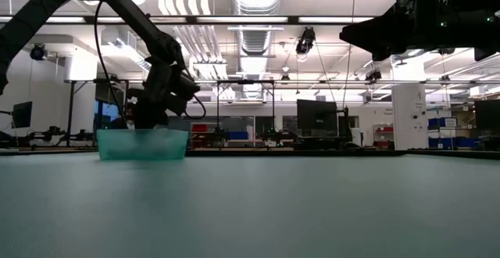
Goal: Pick and place USB-C Cables
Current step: Put the white charger cable into the blue bin, then return to Home Position
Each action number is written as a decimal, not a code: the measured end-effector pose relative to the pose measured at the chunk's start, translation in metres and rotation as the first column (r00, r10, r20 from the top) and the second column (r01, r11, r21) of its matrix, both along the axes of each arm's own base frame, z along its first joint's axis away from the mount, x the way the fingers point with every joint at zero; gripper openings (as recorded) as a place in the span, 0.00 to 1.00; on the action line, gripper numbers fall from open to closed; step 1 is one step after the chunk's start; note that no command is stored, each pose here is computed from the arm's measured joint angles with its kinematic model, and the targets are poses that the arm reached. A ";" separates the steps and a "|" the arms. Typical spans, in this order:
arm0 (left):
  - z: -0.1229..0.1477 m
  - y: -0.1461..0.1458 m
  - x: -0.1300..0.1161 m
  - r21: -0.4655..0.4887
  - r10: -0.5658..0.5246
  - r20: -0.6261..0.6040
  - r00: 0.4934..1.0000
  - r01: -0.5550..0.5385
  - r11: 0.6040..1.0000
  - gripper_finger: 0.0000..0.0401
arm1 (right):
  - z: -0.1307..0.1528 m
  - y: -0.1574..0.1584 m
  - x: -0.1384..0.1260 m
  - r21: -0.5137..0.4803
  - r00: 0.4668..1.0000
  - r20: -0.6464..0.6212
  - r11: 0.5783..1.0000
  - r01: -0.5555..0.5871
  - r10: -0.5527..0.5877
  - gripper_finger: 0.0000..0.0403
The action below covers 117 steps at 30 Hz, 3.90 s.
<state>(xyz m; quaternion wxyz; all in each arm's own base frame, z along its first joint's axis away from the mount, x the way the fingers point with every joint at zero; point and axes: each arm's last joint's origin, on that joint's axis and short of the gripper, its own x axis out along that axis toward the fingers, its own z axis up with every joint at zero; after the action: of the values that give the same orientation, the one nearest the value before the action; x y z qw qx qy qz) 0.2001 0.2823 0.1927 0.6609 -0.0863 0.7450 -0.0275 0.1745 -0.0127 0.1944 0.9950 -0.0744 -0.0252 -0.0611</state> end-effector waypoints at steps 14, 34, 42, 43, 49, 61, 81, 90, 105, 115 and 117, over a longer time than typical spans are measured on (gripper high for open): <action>0.036 -0.012 0.005 0.114 0.002 0.047 0.999 -0.008 0.993 0.21 | 0.000 0.000 0.000 -0.005 1.000 -0.001 1.000 0.001 -0.001 0.29; 0.107 -0.152 0.026 0.449 -0.179 0.558 0.810 -0.113 0.886 0.20 | 0.000 0.000 0.000 -0.027 1.000 -0.003 1.000 0.001 -0.001 0.29; 0.092 -0.203 0.011 0.400 -0.187 0.711 0.678 -0.170 0.901 0.20 | 0.001 0.000 0.000 -0.030 1.000 0.004 1.000 0.002 -0.002 0.29; 0.088 -0.208 0.009 0.393 -0.190 0.727 0.660 -0.173 0.903 0.20 | 0.001 0.000 0.000 -0.033 1.000 0.003 0.999 0.002 -0.002 0.29; 0.061 -0.237 -0.008 0.333 -0.182 0.800 0.572 -0.171 0.927 0.20 | 0.002 -0.001 -0.002 -0.078 0.998 0.005 0.995 0.057 -0.057 0.29; 0.033 -0.260 -0.041 0.224 -0.123 0.902 0.415 -0.206 0.952 0.20 | 0.010 -0.001 -0.015 -0.074 0.998 0.014 0.995 0.062 -0.061 0.29; 0.025 -0.289 -0.068 0.154 -0.136 0.972 0.193 -0.084 0.984 0.20 | 0.015 -0.002 -0.032 -0.119 0.990 -0.007 0.983 0.141 -0.143 0.29; 0.021 -0.292 -0.081 0.170 -0.163 0.979 0.126 -0.051 0.984 0.15 | 0.017 -0.004 -0.039 -0.121 0.987 -0.002 0.979 0.162 -0.164 0.29; 0.018 -0.288 -0.119 0.149 -0.152 0.988 -0.026 -0.102 0.984 0.00 | 0.026 -0.003 -0.060 -0.110 0.983 0.068 0.978 0.178 -0.172 0.29; 0.004 -0.288 -0.116 0.165 -0.165 0.986 0.007 -0.106 0.981 0.00 | 0.026 -0.001 -0.072 -0.090 0.981 0.092 0.980 0.180 -0.172 0.29; 0.000 -0.288 -0.115 0.166 -0.166 0.986 0.001 -0.107 0.980 0.00 | 0.024 -0.001 -0.074 -0.089 0.980 0.105 0.980 0.181 -0.171 0.29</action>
<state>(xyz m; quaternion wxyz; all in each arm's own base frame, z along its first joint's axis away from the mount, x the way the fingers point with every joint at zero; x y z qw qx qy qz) 0.0853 -0.0062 0.1929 0.9972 0.0387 0.0595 -0.0224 0.1002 -0.0140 0.2185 0.9785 -0.1219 -0.0698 -0.1513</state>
